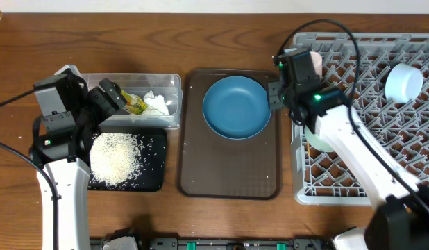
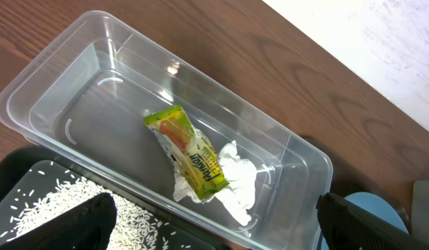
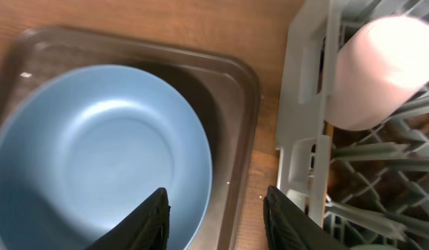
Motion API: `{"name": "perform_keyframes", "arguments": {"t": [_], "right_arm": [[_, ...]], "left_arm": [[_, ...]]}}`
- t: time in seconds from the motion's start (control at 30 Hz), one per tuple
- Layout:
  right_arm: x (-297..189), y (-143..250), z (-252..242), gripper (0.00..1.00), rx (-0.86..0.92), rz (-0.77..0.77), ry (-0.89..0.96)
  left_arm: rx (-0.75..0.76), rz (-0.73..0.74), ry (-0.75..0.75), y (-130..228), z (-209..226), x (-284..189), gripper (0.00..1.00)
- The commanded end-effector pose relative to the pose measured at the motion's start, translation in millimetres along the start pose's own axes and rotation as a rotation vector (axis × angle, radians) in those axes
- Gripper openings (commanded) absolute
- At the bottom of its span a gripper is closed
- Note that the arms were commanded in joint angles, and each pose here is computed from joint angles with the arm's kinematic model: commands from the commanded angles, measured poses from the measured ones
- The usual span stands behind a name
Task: Sort waste into correct bins and load items into the dishwasher rack
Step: 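Move right gripper left to the blue plate's rim on the brown tray, then grasp the blue plate's edge with the right gripper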
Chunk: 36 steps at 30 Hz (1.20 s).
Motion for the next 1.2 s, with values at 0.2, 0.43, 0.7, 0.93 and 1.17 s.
{"name": "perform_keyframes", "arguments": {"t": [0.2, 0.43, 0.7, 0.93, 1.17], "right_arm": [[60.5, 40.3, 7.1, 0.42, -0.054, 0.150, 0.041], [72.9, 56.1, 14.2, 0.15, -0.083, 0.190, 0.045], [72.2, 56.0, 13.3, 0.14, -0.075, 0.190, 0.051], [70.4, 65.4, 9.3, 0.13, 0.029, 0.227, 0.083], [67.9, 73.3, 4.9, 0.12, 0.040, 0.262, 0.106]], "left_arm": [[0.004, 0.005, -0.014, 1.5, 3.5, 1.5, 0.95], [0.005, 0.005, -0.014, 1.5, 3.5, 1.5, 0.95], [0.004, 0.005, -0.014, 1.5, 3.5, 1.5, 0.95], [0.005, 0.005, -0.014, 1.5, 3.5, 1.5, 0.95], [0.005, 0.005, -0.014, 1.5, 3.5, 1.5, 0.95]]}}
Point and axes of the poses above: each gripper's point midway between its finger pads, its own x axis out along the fingers, its own z axis along the line the jaws close on, y = z × x, the point moved 2 cm from there along -x, back along the fingers, and after that the axes turned 13 degrees about x, right-handed, at the moved point
